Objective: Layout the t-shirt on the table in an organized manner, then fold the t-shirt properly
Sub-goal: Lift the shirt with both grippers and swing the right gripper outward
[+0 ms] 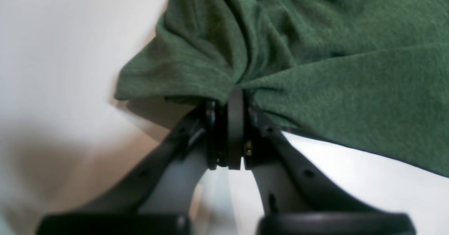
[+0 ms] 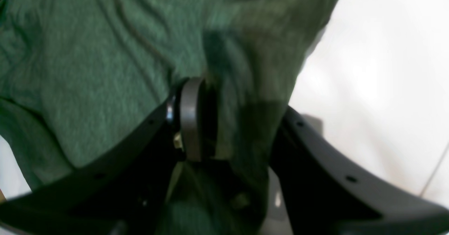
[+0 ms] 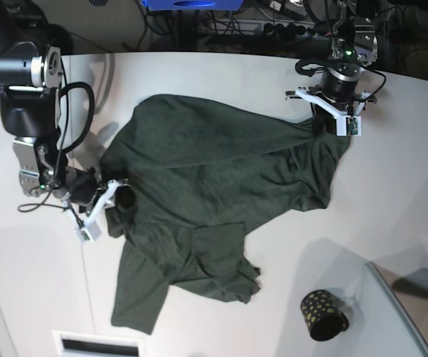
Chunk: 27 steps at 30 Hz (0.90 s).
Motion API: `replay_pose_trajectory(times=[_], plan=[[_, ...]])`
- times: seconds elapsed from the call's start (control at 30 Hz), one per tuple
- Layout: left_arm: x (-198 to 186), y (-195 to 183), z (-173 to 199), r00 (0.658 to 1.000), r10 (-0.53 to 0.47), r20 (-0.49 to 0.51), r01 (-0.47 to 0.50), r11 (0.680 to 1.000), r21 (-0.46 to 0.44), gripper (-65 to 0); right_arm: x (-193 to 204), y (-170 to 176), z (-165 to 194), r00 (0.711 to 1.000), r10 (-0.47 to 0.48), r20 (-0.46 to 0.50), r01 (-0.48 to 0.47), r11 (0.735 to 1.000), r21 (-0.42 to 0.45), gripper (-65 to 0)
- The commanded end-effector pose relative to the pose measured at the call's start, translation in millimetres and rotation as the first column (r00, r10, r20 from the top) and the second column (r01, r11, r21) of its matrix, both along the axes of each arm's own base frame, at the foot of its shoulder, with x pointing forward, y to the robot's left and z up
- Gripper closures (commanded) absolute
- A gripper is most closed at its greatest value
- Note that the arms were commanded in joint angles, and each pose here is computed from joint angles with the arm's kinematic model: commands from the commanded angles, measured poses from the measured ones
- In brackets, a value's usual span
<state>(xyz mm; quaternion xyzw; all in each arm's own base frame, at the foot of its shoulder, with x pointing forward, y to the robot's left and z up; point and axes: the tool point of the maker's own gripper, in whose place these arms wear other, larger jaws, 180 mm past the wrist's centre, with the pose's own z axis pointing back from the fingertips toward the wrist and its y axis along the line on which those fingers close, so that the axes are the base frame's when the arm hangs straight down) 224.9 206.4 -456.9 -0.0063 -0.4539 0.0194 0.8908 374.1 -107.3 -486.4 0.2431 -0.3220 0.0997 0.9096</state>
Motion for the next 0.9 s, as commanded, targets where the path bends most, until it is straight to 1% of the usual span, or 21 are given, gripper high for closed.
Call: replay_pose_trajectory(times=[0.0,0.03,0.07,0.13,0.17,0.23,0.33,0.47,0.53,0.63,0.7,0.77,0.87], plan=[[7.5,1.7,11.5,0.999,-0.005,0.047,0.004,1.000,0.005,0.0,17.2,-10.7,20.0,0.998,-0.022,0.062,0.022,1.000,0.002,-19.4],[7.4,2.3,11.6,0.999,-0.004,0.048,0.004,1.000,0.006,0.0,16.7,-14.3,23.3,0.997,-0.030,0.067,0.030,1.000,-0.003,-18.5],[7.0,2.2,11.7,0.999,-0.007,0.047,0.006,1.000,0.011,0.0,16.6,-16.9,27.7,0.997,-0.030,0.076,0.032,0.999,-0.014,-14.9],[6.3,2.7,11.3,0.999,-0.032,0.040,0.030,0.998,0.052,0.0,16.0,-20.2,34.1,0.997,-0.011,0.083,0.015,0.999,-0.046,-2.9],[7.6,1.0,13.3,0.998,-0.051,0.043,0.047,0.996,0.077,0.0,17.4,-21.2,38.3,0.996,-0.001,0.086,0.006,0.998,-0.061,0.0],[11.1,-1.1,19.9,0.995,-0.087,0.053,0.080,0.988,0.132,0.0,18.4,-24.2,45.4,0.996,0.013,0.092,-0.005,0.996,-0.089,-1.2],[21.8,-5.6,39.8,0.988,-0.119,0.103,0.099,0.979,0.181,0.0,22.4,-27.7,64.8,0.991,0.045,0.124,-0.027,0.989,-0.145,0.0],[39.1,-9.8,79.5,0.967,-0.158,0.200,0.110,0.966,0.234,0.0,27.8,-34.3,103.1,0.977,0.090,0.192,-0.042,0.969,-0.243,0.0],[44.6,-12.1,95.5,0.956,-0.176,0.236,0.113,0.959,0.260,0.0,32.1,-35.0,121.5,0.968,0.109,0.227,-0.043,0.959,-0.279,0.0],[49.6,-13.2,107.9,0.944,-0.215,0.251,0.126,0.936,0.329,0.0,46.2,-35.5,152.1,0.947,0.122,0.297,-0.027,0.952,-0.306,0.0],[50.0,-13.3,106.8,0.943,-0.233,0.238,0.134,0.920,0.368,0.0,58.5,-35.6,171.4,0.932,0.124,0.341,-0.013,0.950,-0.311,0.0],[49.5,-12.9,105.2,0.943,-0.240,0.228,0.139,0.913,0.384,0.0,73.1,-36.9,192.6,0.915,0.120,0.385,0.006,0.951,-0.310,0.0],[49.5,-12.3,105.3,0.944,-0.240,0.228,0.138,0.912,0.386,0.0,89.7,-35.3,218.9,0.891,0.126,0.436,0.019,0.950,-0.312,0.0]])
